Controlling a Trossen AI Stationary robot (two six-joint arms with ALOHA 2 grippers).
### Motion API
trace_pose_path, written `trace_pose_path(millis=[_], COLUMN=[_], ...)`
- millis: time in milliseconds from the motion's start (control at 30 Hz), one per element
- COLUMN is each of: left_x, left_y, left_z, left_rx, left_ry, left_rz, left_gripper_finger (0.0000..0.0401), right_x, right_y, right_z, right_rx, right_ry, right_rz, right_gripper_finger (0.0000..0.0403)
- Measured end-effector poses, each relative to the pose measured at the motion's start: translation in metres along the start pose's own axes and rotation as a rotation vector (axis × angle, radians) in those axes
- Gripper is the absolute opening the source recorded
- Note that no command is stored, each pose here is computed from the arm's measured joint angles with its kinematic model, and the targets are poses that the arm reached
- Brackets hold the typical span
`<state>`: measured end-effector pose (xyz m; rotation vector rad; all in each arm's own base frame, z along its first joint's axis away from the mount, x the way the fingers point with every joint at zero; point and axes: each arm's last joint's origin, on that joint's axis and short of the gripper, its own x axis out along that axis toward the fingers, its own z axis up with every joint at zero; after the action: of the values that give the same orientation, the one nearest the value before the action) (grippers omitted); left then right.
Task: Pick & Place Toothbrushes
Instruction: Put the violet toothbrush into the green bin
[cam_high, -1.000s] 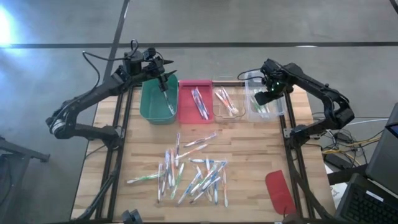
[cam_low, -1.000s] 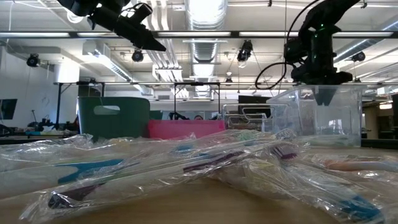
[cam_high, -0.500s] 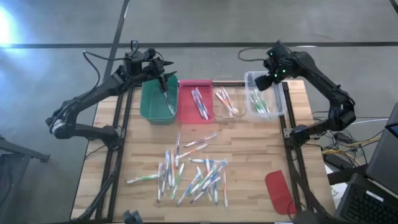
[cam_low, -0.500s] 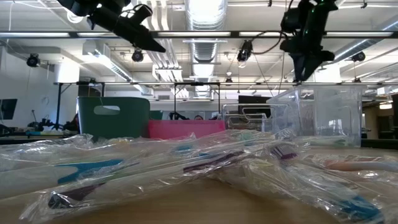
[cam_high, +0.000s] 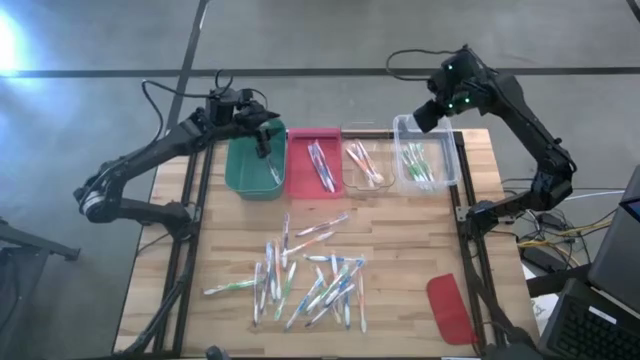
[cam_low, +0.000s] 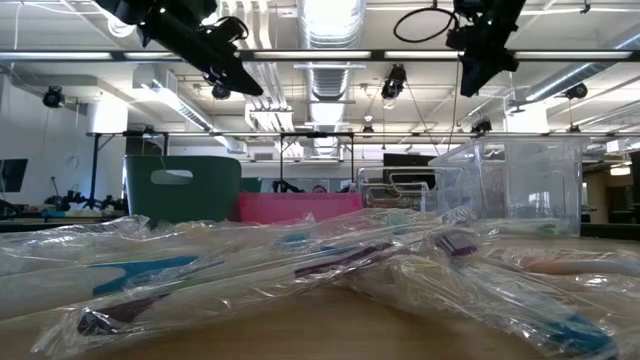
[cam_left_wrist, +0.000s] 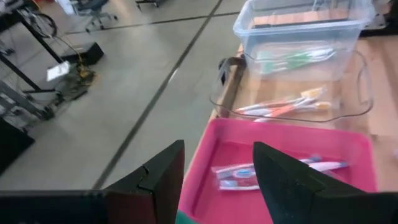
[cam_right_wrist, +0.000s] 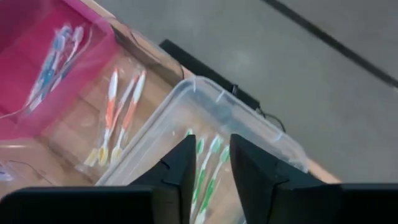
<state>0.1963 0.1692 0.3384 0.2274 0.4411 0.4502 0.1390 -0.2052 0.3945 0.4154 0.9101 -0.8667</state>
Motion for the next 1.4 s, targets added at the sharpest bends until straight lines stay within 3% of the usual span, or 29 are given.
trace_pose_path(millis=[133, 300, 567, 667, 900, 1400], left_x=[0.001, 0.003, 0.004, 0.008, 0.029, 0.070], left_y=[-0.008, -0.029, -0.066, -0.076, -0.105, -0.174], left_z=[0.001, 0.003, 0.015, 0.015, 0.007, -0.019], left_rx=[-0.056, -0.024, -0.049, -0.108, -0.087, -0.051], left_ry=[0.011, 0.047, 0.044, 0.068, 0.186, 0.382], left_rz=[-0.036, -0.120, -0.205, -0.218, -0.241, -0.328], left_gripper_finger=[0.0195, 0.0195, 0.0192, 0.0192, 0.0192, 0.0192], right_x=[-0.006, -0.021, -0.062, -0.072, -0.082, -0.074], right_y=[0.000, 0.001, 0.001, 0.004, 0.013, 0.012], right_z=[0.002, 0.002, -0.005, -0.009, -0.017, -0.014], right_rx=[-0.034, -0.087, -0.178, -0.207, -0.305, -0.221], right_ry=[-0.042, -0.126, -0.347, -0.394, -0.462, -0.421], right_rz=[-0.003, -0.009, -0.034, 0.037, 0.321, 0.343], right_gripper_finger=[0.0056, 0.0015, 0.0015, 0.0010, 0.0009, 0.0009])
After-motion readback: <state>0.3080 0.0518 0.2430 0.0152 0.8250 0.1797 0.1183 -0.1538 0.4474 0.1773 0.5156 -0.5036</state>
